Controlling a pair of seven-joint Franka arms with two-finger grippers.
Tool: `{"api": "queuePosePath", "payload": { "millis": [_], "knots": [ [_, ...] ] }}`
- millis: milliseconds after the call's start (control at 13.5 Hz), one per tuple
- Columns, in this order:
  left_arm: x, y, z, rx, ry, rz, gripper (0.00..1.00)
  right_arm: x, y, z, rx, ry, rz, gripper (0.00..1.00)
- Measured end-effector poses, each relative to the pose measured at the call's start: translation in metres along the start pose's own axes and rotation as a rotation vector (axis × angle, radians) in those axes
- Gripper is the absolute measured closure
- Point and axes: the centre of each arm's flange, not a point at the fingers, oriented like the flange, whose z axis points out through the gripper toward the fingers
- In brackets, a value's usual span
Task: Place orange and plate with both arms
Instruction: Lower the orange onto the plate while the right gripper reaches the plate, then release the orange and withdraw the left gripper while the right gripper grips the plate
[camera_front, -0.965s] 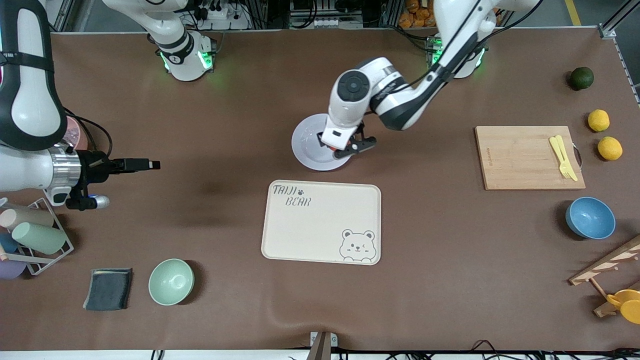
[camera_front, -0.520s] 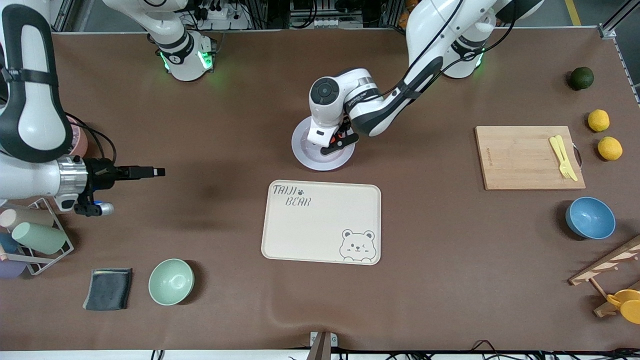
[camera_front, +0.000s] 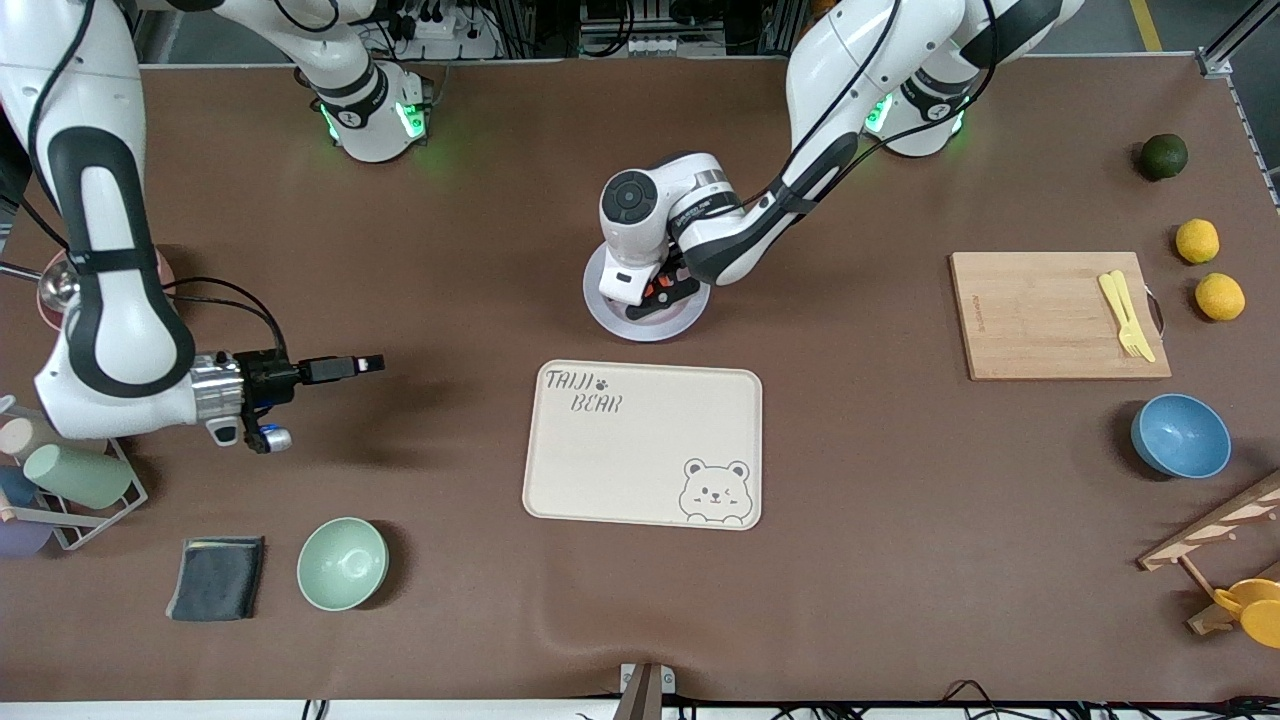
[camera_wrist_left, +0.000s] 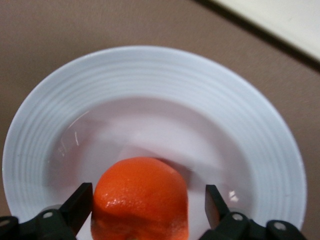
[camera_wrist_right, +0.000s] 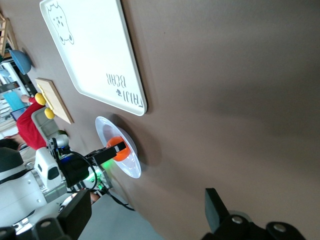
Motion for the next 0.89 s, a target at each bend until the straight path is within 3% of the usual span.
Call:
{"api": "queuePosePath", "payload": {
  "millis": [148, 371, 594, 891],
  "knots": [
    [0.016, 0.006, -0.026, -0.042, 0.022, -0.023, 0.0, 0.002, 0.001, 0.018, 0.055, -0.018, 0.011, 0.0],
    [0.063, -0.004, -0.111, -0.12, 0.104, -0.094, 0.0, 0.003, -0.005, 0.06, 0.104, -0.053, -0.033, 0.0],
    [0.117, -0.04, -0.205, -0.184, 0.208, -0.133, 0.0, 0.008, 0.002, 0.089, 0.132, -0.066, -0.112, 0.0],
    [0.198, -0.108, -0.286, -0.217, 0.308, -0.078, 0.0, 0.012, 0.01, 0.121, 0.201, -0.07, -0.168, 0.0]
  ]
}}
